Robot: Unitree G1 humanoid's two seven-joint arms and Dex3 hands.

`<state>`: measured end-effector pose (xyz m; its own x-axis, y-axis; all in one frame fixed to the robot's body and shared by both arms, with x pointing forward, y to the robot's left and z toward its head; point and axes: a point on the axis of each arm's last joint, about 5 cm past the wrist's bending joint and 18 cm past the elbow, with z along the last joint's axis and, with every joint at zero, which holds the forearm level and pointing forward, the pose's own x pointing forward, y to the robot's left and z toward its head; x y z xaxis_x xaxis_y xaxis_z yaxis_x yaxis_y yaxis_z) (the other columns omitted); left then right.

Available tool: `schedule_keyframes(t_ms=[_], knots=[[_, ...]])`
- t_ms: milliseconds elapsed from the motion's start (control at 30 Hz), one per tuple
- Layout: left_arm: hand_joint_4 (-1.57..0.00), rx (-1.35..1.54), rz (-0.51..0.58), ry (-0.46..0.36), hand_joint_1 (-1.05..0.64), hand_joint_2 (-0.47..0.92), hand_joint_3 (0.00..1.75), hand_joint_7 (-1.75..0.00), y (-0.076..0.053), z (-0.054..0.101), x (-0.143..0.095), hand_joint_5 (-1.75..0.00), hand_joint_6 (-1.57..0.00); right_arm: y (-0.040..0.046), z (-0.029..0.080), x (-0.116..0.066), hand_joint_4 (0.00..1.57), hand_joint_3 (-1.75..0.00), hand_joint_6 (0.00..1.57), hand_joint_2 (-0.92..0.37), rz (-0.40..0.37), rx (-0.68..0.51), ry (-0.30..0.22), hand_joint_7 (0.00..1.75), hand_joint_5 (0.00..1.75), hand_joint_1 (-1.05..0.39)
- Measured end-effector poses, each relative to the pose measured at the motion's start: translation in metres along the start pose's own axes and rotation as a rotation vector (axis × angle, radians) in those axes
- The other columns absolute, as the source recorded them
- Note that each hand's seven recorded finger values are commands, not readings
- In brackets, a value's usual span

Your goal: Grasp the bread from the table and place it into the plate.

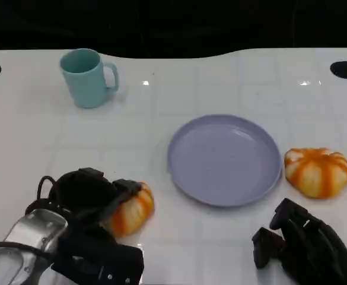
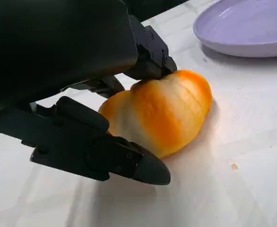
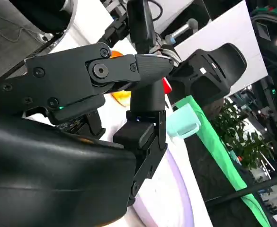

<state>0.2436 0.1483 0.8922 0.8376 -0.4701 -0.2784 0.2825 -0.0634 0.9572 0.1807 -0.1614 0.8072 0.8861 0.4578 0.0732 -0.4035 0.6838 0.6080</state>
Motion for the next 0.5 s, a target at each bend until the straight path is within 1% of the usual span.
schedule_keyframes(t_ms=[33, 67, 100, 133, 167, 200, 233, 267, 300, 333, 500], knots=[[-0.65, -0.009, 0.002, -0.004, -0.35, 0.92, 0.07, -0.06, -0.002, -0.001, 0.001, -0.91, -0.72, 0.0, 0.0, 0.0, 0.78, -0.21, 0.69, -0.92, 0.0, 0.001, 0.0, 1.39, 1.67, -0.56], [-0.71, -0.024, 0.016, -0.015, -0.33, 0.92, 0.21, -0.08, -0.003, -0.002, 0.002, -1.04, -0.87, -0.0001, 0.0, 0.0, 0.78, -0.21, 0.69, -0.92, -0.001, 0.002, 0.0, 1.39, 1.67, -0.57], [-0.84, -0.039, 0.041, -0.026, -0.3, 0.92, 0.31, -0.14, -0.005, -0.004, 0.003, -1.15, -1.07, 0.0001, 0.0, 0.0, 0.78, -0.21, 0.69, -0.92, 0.0, 0.004, 0.002, 1.39, 1.67, -0.57], [-0.92, -0.055, 0.073, -0.038, -0.28, 0.92, 0.36, -0.22, -0.008, -0.006, 0.004, -1.32, -1.22, 0.0002, 0.0, 0.0, 0.78, -0.22, 0.69, -0.92, -0.001, 0.006, 0.004, 1.4, 1.68, -0.56], [-0.91, -0.064, 0.111, -0.051, -0.28, 0.91, 0.38, -0.44, -0.011, -0.007, 0.005, -1.52, -1.21, 0.0003, 0.001, 0.0, 0.78, -0.22, 0.69, -0.92, 0.0, 0.006, 0.004, 1.4, 1.68, -0.56], [-0.91, -0.069, 0.149, -0.065, -0.27, 0.88, 0.49, -1.04, -0.015, -0.009, 0.005, -1.65, -1.02, 0.0002, 0.001, -0.001, 0.78, -0.23, 0.69, -0.92, -0.001, 0.005, 0.004, 1.4, 1.69, -0.56], [-0.91, -0.074, 0.189, -0.079, -0.26, 0.82, 0.65, -1.38, -0.018, -0.01, 0.006, -1.7, -0.9, 0.0, 0.001, -0.001, 0.78, -0.23, 0.69, -0.92, -0.001, 0.004, 0.003, 1.41, 1.7, -0.56], [-0.91, -0.081, 0.217, -0.089, -0.26, 0.76, 0.78, -1.56, -0.022, -0.012, 0.008, -1.72, -0.84, -0.0002, 0.002, -0.001, 0.78, -0.24, 0.69, -0.92, -0.002, 0.002, 0.003, 1.42, 1.71, -0.57], [-0.9, -0.088, 0.243, -0.095, -0.26, 0.72, 0.88, -1.67, -0.025, -0.013, 0.008, -1.74, -0.78, -0.0003, 0.002, -0.001, 0.78, -0.24, 0.69, -0.92, -0.002, 0.001, 0.003, 1.43, 1.72, -0.57], [-0.89, -0.093, 0.265, -0.098, -0.26, 0.71, 0.92, -1.71, -0.028, -0.015, 0.009, -1.74, -0.76, -0.0003, 0.002, -0.001, 0.78, -0.24, 0.69, -0.92, -0.002, -0.001, 0.003, 1.43, 1.72, -0.57], [-0.89, -0.105, 0.34, -0.111, -0.26, 0.67, 0.98, -1.75, -0.039, -0.019, 0.012, -1.75, -0.74, -0.0003, 0.004, 0.0, 0.77, -0.23, 0.69, -0.92, -0.003, -0.006, 0.0, 1.43, 1.73, -0.57]])
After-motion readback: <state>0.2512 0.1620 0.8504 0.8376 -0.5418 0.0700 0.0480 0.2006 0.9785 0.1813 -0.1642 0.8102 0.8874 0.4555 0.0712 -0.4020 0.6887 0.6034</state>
